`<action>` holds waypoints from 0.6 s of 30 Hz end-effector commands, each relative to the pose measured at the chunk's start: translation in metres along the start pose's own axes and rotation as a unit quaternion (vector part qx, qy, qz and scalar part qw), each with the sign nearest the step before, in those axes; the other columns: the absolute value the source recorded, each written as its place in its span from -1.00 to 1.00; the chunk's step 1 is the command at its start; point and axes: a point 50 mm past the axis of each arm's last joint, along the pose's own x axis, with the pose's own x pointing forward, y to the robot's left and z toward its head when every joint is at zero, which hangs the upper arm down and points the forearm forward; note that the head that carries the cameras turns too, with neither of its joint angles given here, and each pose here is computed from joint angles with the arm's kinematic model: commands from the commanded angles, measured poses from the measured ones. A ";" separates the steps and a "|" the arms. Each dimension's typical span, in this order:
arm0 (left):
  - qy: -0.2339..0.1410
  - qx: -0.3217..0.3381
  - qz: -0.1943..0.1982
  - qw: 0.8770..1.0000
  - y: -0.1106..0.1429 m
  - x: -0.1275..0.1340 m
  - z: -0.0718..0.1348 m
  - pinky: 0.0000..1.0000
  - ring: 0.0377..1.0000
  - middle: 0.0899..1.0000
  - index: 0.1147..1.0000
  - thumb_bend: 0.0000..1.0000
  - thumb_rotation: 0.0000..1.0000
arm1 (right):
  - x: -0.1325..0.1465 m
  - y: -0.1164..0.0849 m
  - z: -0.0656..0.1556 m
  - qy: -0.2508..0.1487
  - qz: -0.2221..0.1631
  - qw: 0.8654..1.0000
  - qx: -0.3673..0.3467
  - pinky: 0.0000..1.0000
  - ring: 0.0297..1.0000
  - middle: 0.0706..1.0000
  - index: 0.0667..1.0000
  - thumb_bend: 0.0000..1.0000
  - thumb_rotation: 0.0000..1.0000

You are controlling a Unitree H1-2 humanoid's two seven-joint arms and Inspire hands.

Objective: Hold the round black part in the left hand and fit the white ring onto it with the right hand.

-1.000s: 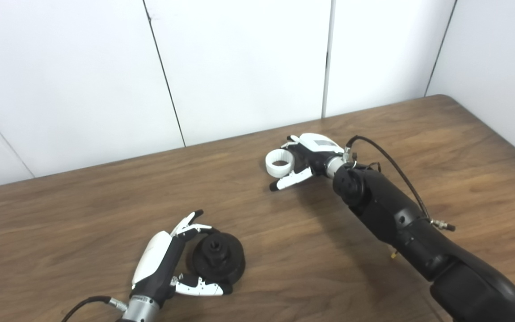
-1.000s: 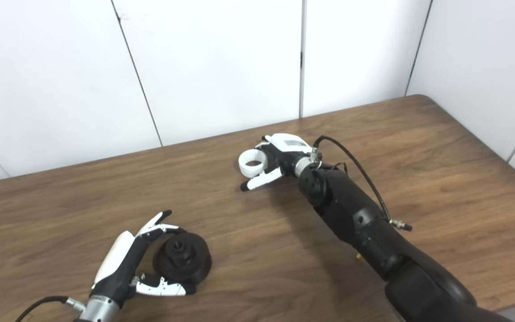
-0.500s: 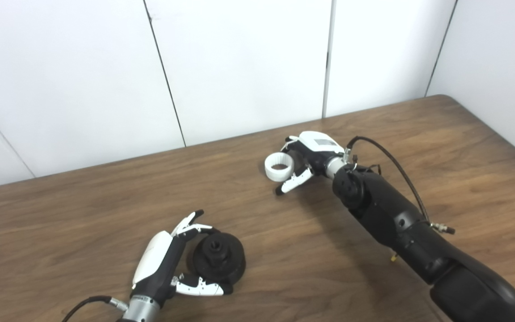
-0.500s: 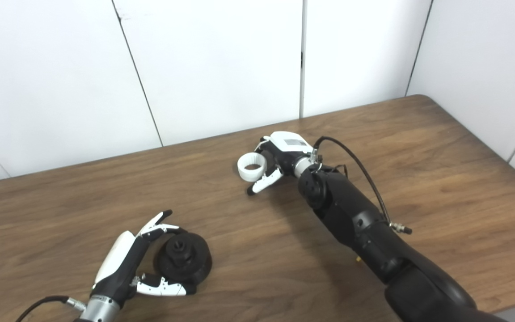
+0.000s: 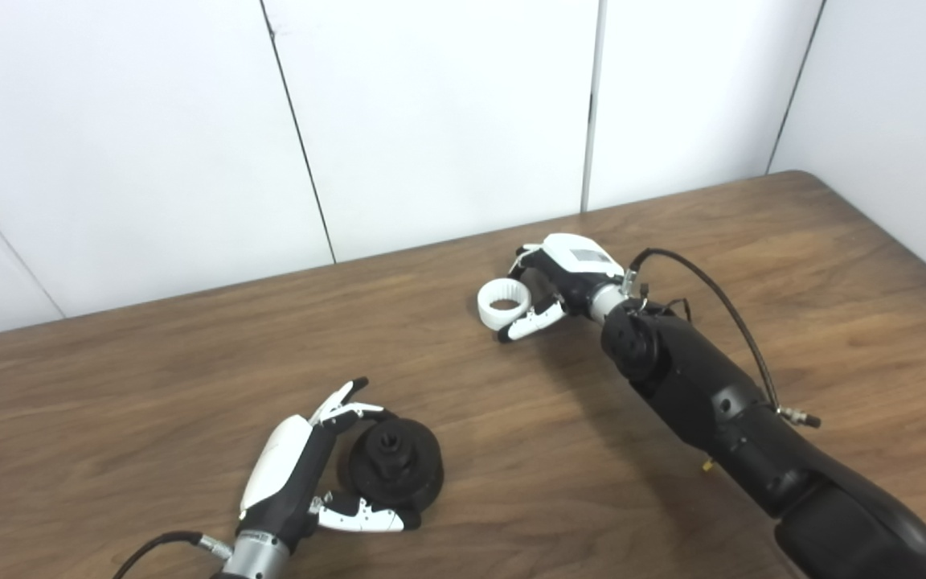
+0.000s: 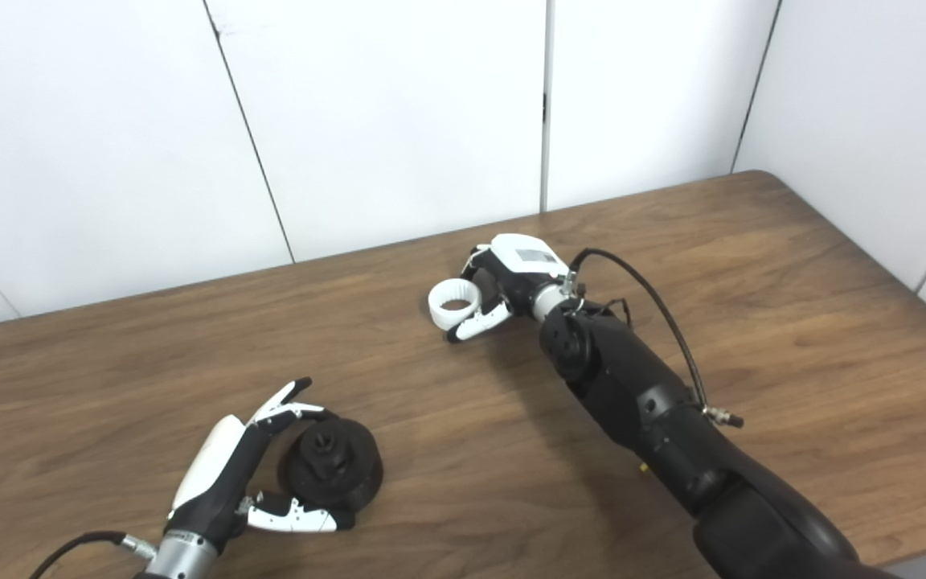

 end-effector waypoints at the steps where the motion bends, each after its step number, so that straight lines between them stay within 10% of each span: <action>1: 0.015 0.004 -0.021 1.000 -0.006 -0.004 -0.001 0.81 0.93 0.92 0.10 0.94 -0.53 | 0.007 -0.019 0.008 -0.015 -0.047 0.999 0.011 0.83 0.84 0.77 0.24 0.63 -0.19; 7: 0.015 0.003 -0.020 1.000 -0.006 -0.003 -0.001 0.81 0.93 0.93 0.11 0.95 -0.52 | 0.005 -0.008 0.006 -0.015 -0.072 0.997 0.031 0.79 0.77 0.70 0.13 0.54 -0.39; 11: 0.016 0.001 -0.018 1.000 -0.006 -0.003 -0.001 0.80 0.93 0.93 0.11 0.95 -0.55 | 0.003 -0.001 0.006 -0.012 -0.100 0.994 0.052 0.80 0.77 0.64 -0.07 0.08 -0.68; 18: 0.015 0.003 -0.017 1.000 -0.006 -0.002 0.000 0.78 0.92 0.92 0.10 0.96 -0.52 | 0.000 0.008 0.005 -0.015 -0.138 0.987 0.076 0.84 0.78 0.58 -0.10 0.03 -0.72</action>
